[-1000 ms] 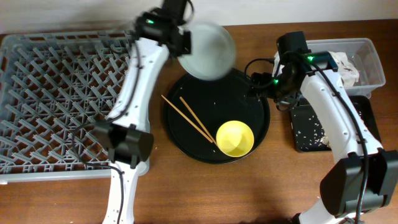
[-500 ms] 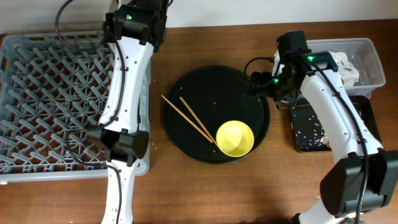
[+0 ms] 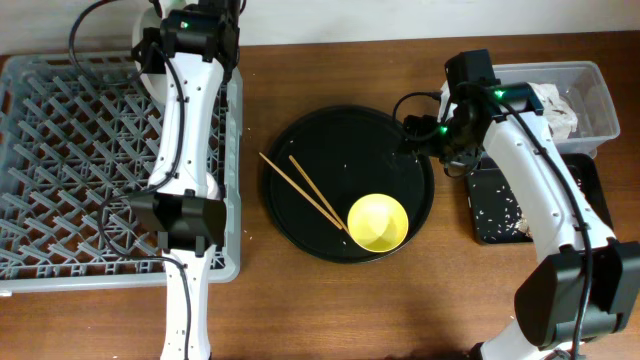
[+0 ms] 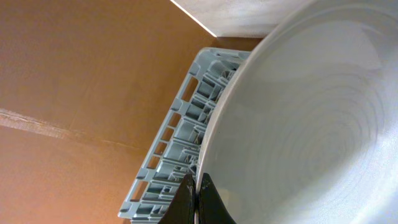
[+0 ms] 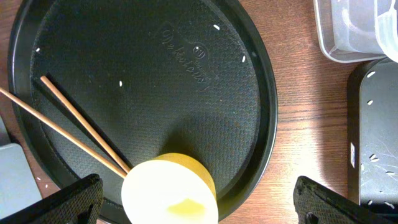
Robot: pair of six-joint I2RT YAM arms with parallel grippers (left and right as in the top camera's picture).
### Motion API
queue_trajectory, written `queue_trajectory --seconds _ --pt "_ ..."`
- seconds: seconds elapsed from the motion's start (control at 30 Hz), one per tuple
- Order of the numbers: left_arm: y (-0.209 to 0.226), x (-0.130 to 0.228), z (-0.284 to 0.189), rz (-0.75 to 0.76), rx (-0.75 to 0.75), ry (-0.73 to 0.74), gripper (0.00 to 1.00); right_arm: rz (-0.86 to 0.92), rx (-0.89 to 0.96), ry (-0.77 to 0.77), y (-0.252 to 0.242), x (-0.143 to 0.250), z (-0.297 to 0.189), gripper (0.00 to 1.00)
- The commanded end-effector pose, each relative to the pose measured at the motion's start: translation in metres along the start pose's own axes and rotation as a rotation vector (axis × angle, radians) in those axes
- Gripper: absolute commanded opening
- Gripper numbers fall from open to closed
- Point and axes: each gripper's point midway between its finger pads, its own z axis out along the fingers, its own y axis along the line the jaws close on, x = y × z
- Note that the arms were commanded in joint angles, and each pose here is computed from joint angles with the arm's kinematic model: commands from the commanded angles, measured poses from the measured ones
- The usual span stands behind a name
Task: Sort waste into correct bins and load items into the dishwasher rack
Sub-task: 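Lift the white plate and stand it upright in the rack, left gripper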
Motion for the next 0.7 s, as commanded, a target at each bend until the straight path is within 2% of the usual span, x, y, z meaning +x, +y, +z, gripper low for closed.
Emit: queue_trajectory --seconds 0.0,0.67 --pt "-0.003 0.004 0.004 0.031 -0.026 0.008 0.00 0.004 0.014 0.001 -0.003 0.000 0.000 0.99" --pt "-0.026 -0.010 0.014 0.055 -0.017 -0.037 0.00 0.010 -0.019 0.028 0.002 0.006 0.000 0.98"
